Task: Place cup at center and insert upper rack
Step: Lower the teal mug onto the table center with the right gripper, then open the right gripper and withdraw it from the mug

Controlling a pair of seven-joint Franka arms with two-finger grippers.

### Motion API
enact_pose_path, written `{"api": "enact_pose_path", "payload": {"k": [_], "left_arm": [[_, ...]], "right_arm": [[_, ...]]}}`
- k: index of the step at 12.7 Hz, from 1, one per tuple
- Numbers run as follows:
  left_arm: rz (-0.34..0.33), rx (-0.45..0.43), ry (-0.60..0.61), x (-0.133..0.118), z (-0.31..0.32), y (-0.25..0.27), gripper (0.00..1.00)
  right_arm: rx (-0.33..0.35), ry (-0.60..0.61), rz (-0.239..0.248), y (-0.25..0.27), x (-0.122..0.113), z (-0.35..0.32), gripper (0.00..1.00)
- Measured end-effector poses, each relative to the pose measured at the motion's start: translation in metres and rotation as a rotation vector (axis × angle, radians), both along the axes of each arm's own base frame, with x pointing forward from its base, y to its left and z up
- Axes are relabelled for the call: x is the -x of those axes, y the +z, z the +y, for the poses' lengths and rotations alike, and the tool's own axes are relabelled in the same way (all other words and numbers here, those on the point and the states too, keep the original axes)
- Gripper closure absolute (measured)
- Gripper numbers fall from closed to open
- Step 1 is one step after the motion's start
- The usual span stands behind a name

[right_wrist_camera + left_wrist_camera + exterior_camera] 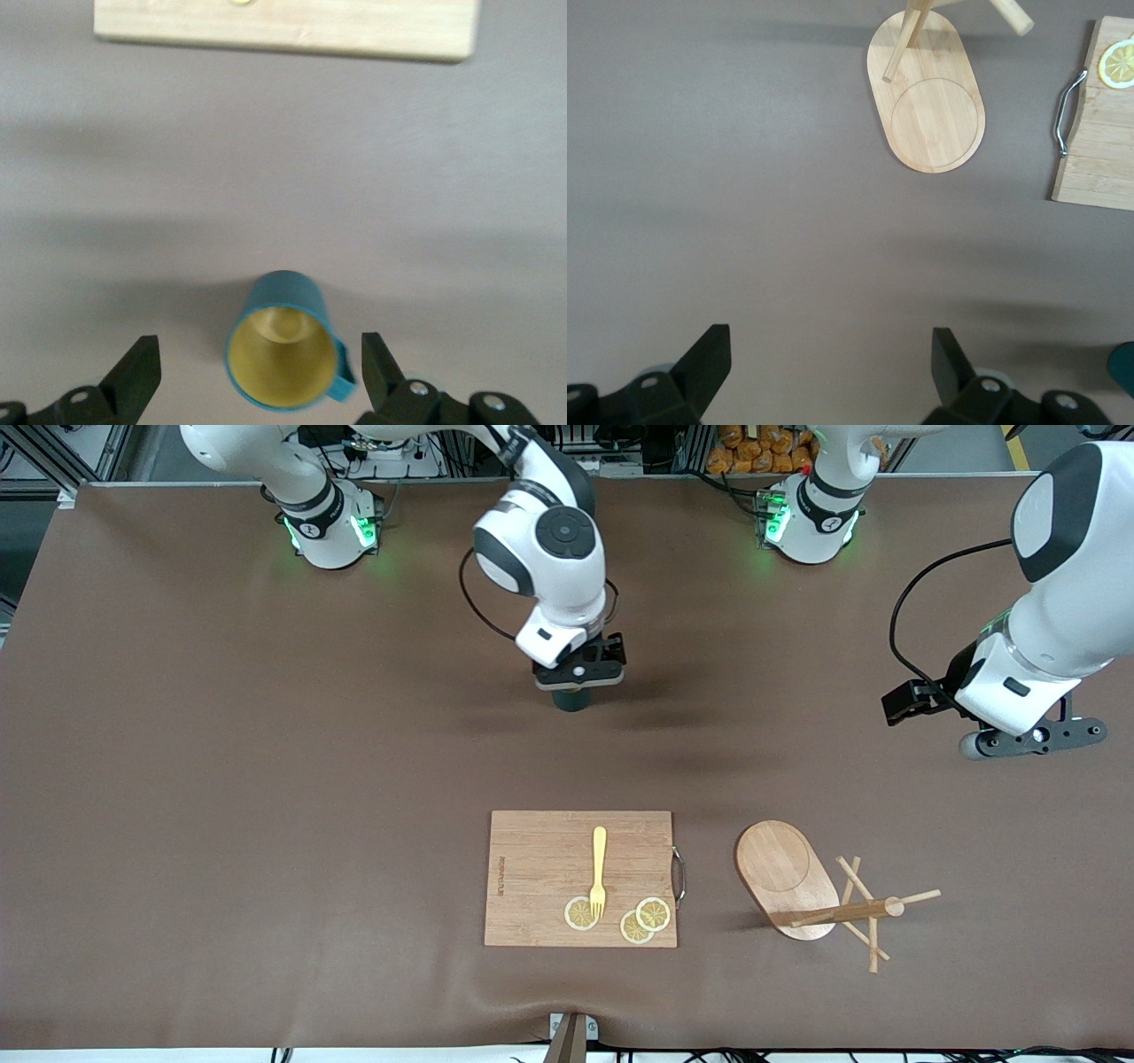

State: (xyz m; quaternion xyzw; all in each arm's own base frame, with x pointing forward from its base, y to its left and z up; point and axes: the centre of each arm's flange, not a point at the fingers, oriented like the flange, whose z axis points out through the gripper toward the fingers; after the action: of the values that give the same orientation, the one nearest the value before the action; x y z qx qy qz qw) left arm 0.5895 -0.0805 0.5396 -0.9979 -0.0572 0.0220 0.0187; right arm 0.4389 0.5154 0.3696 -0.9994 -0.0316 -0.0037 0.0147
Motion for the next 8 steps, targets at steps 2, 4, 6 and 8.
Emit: {"api": "enact_pose_path", "payload": {"k": [2,4,6,8], "left_arm": [[0.0,0.0,0.004,0.0,0.0,0.0,0.0],[0.0,-0.001,0.018,0.0,0.0,0.0,0.0],[-0.001,-0.002,0.037,0.0,-0.002,0.0,0.0],[-0.001,-0.002,0.04,0.001,-0.004,0.0,0.0]], "right_arm": [[0.023,-0.018,0.024,0.046,-0.021,-0.038,0.0],[0.024,-0.015,0.032,0.098,-0.048,-0.089,0.0],[0.028,-0.008,0.044,0.146,-0.077,-0.154,0.0],[0.021,-0.037,0.037,0.184,-0.098,-0.216,0.0]]}}
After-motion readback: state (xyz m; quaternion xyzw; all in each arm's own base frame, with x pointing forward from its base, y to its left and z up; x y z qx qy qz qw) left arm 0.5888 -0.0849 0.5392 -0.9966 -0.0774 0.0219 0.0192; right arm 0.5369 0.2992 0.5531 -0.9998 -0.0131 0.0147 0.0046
